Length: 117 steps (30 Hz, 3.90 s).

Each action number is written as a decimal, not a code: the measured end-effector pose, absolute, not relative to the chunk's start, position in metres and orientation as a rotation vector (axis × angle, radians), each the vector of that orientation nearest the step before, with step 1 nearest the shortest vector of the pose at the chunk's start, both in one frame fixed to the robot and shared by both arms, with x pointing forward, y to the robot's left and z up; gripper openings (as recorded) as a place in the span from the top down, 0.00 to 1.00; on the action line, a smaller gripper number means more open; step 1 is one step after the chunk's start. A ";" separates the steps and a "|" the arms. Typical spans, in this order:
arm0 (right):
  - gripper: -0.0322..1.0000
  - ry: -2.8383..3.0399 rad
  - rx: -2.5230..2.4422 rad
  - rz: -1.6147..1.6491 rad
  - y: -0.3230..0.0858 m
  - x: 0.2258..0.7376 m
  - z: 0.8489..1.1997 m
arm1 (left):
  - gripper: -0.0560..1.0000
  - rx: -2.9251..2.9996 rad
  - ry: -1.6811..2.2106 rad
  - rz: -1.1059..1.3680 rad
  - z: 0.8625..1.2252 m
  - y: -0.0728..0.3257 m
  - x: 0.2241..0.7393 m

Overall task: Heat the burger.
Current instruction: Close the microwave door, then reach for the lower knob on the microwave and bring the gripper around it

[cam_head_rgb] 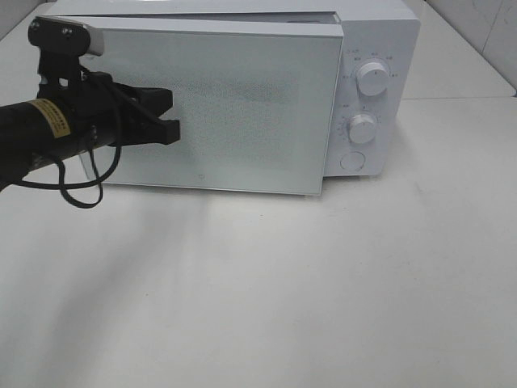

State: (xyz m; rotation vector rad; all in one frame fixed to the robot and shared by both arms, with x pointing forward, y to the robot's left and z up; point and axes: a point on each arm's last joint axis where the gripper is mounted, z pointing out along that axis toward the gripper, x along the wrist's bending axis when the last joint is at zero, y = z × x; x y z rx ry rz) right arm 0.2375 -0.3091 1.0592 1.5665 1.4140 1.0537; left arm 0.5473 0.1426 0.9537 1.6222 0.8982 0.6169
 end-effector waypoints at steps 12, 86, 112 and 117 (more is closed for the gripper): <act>0.23 1.413 1.566 1.054 -0.309 0.238 1.059 | 0.95 1.626 0.874 0.583 0.947 0.099 0.572; 0.23 1.414 1.566 1.055 -0.309 0.238 1.059 | 0.01 2.597 1.316 0.197 1.024 0.040 0.465; 0.23 1.414 1.566 1.055 -0.309 0.238 1.059 | 0.01 2.288 1.685 0.195 1.110 0.182 0.486; 0.23 1.414 1.566 1.055 -0.309 0.238 1.059 | 0.01 2.157 1.752 0.236 1.127 0.222 0.486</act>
